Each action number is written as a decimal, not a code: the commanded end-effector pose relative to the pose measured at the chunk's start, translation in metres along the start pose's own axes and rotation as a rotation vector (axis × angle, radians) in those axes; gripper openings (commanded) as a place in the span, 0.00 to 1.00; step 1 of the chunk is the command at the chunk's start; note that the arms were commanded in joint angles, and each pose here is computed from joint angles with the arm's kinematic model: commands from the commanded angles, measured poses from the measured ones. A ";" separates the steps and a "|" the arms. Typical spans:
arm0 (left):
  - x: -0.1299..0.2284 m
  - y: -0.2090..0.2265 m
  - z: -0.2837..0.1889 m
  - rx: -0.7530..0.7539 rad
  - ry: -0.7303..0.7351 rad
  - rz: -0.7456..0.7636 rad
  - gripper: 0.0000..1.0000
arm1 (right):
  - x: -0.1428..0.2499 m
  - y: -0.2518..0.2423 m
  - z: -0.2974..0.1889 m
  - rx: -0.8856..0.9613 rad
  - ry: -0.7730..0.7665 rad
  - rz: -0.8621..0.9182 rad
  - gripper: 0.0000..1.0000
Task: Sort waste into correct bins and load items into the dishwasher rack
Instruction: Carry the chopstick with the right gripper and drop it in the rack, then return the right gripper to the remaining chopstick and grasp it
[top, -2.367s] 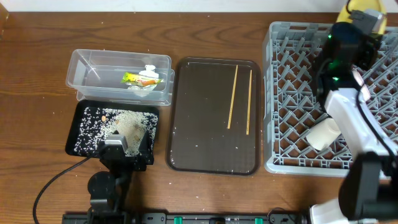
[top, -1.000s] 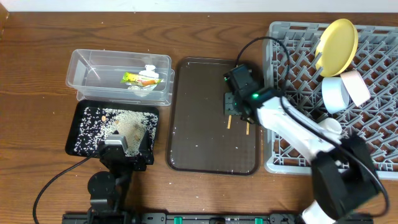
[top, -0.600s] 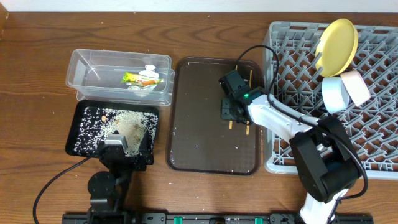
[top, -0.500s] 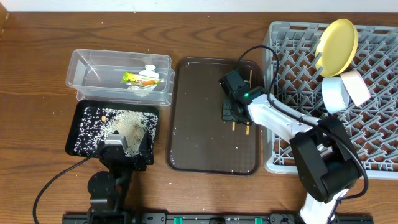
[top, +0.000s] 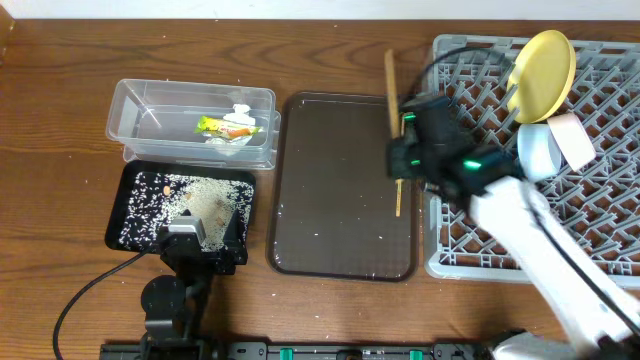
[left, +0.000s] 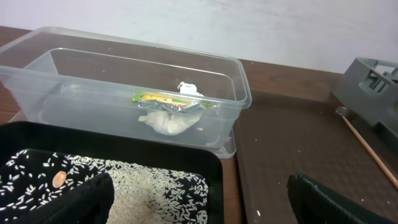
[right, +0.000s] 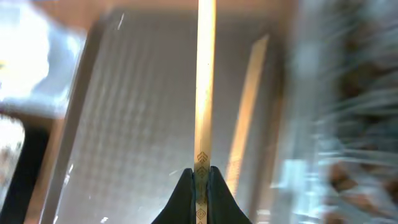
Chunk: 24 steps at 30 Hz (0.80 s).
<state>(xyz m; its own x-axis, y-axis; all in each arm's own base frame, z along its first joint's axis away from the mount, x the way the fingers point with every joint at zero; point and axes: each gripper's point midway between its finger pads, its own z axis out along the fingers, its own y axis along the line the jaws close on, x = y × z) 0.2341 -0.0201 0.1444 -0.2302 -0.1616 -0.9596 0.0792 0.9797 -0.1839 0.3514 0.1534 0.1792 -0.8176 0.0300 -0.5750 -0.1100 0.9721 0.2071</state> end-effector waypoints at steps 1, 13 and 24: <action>0.011 0.002 0.003 -0.001 0.024 0.013 0.91 | -0.007 -0.048 -0.012 0.138 -0.018 -0.028 0.01; 0.011 0.002 0.003 -0.001 0.024 0.013 0.91 | 0.050 -0.096 0.028 0.259 0.282 -0.076 0.19; 0.011 0.002 0.003 -0.001 0.024 0.013 0.91 | 0.057 -0.001 0.019 0.096 0.208 -0.158 0.49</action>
<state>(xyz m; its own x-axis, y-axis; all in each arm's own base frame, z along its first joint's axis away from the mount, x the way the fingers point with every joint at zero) 0.2341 -0.0201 0.1444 -0.2302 -0.1616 -0.9596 0.0792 0.9797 -0.1839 0.3226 0.1391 0.1294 -0.8910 -0.1923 -0.4113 -0.2198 0.9753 0.0200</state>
